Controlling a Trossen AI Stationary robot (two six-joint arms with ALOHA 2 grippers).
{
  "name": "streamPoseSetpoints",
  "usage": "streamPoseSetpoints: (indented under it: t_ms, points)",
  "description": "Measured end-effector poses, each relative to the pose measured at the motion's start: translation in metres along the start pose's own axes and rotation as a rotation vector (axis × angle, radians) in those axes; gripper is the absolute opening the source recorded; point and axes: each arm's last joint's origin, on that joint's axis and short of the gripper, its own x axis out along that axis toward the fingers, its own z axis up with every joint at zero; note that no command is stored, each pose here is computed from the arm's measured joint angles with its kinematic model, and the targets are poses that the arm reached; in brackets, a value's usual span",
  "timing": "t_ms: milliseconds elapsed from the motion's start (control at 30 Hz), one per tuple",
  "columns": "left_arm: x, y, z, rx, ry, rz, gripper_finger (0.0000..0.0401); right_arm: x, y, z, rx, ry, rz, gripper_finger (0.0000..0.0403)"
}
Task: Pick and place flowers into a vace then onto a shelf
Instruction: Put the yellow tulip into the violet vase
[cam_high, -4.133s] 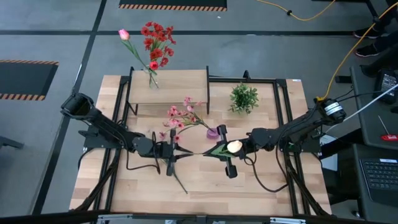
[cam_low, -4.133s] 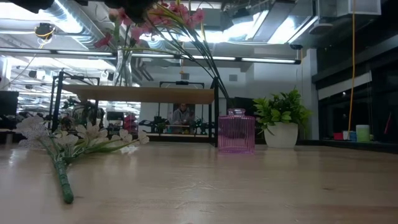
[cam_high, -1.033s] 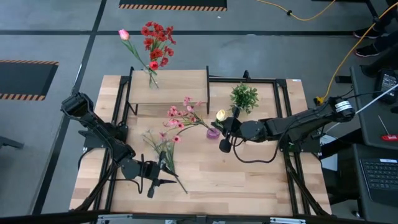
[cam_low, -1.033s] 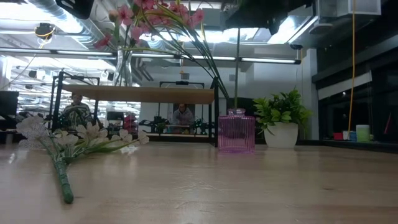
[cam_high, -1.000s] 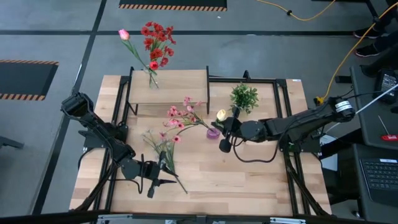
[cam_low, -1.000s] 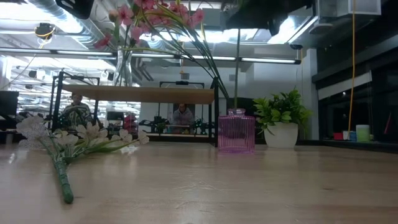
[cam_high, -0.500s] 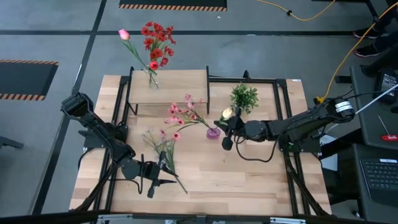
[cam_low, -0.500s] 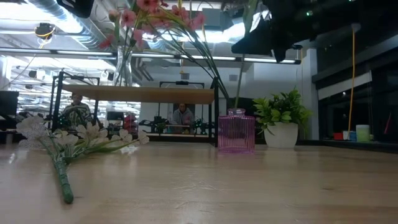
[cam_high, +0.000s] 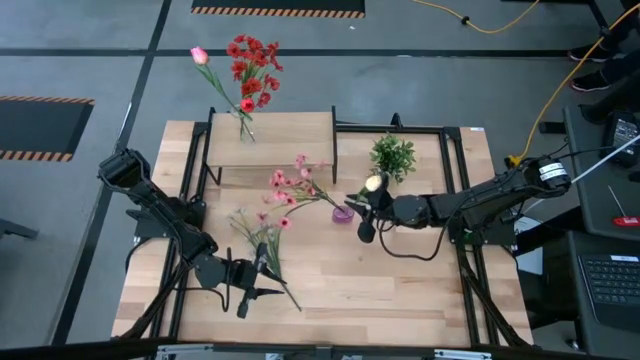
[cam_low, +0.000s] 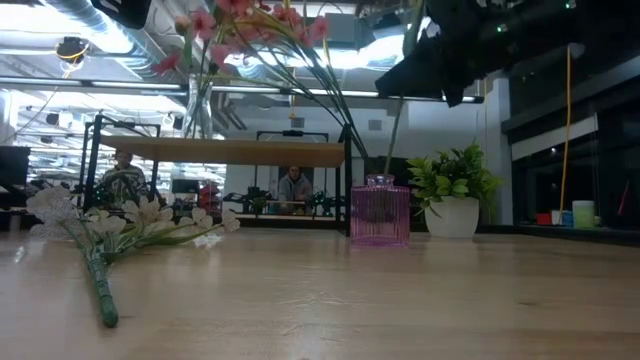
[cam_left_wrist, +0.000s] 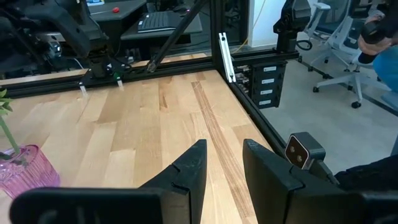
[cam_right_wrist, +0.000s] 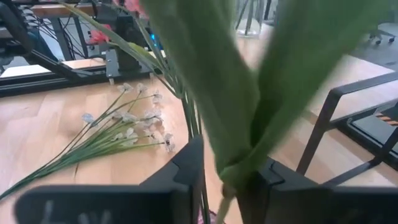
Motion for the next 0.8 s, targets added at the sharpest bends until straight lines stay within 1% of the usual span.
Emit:
streamPoseSetpoints:
  t_ms: [167, 233, 367, 500, 700, 800]
  points:
    - [0.0, 0.0, 0.0, 0.0, 0.0, 0.001, 0.0098, 0.0, -0.001, -0.008, 0.026, 0.073, -0.015, 0.012]
    - [0.0, 0.0, 0.0, 0.0, 0.0, 0.001, 0.0098, -0.001, -0.002, -0.01, 0.017, 0.095, -0.019, 0.0133]
    - [0.0, 0.0, 0.0, 0.0, -0.001, 0.009, 0.0098, 0.0, -0.002, -0.009, 0.018, 0.087, -0.018, 0.0152]
    - [0.0, 0.001, 0.0, 0.0, -0.002, 0.021, 0.0098, -0.001, -0.002, -0.012, -0.007, 0.114, -0.022, 0.0162]
    - [0.0, 0.001, 0.0, 0.0, -0.002, 0.021, 0.0098, -0.005, -0.001, -0.021, -0.081, 0.199, -0.023, 0.0162]
    - [0.0, 0.001, 0.0, 0.0, -0.003, 0.028, 0.0098, -0.009, -0.003, -0.02, -0.068, 0.215, -0.023, 0.0161]
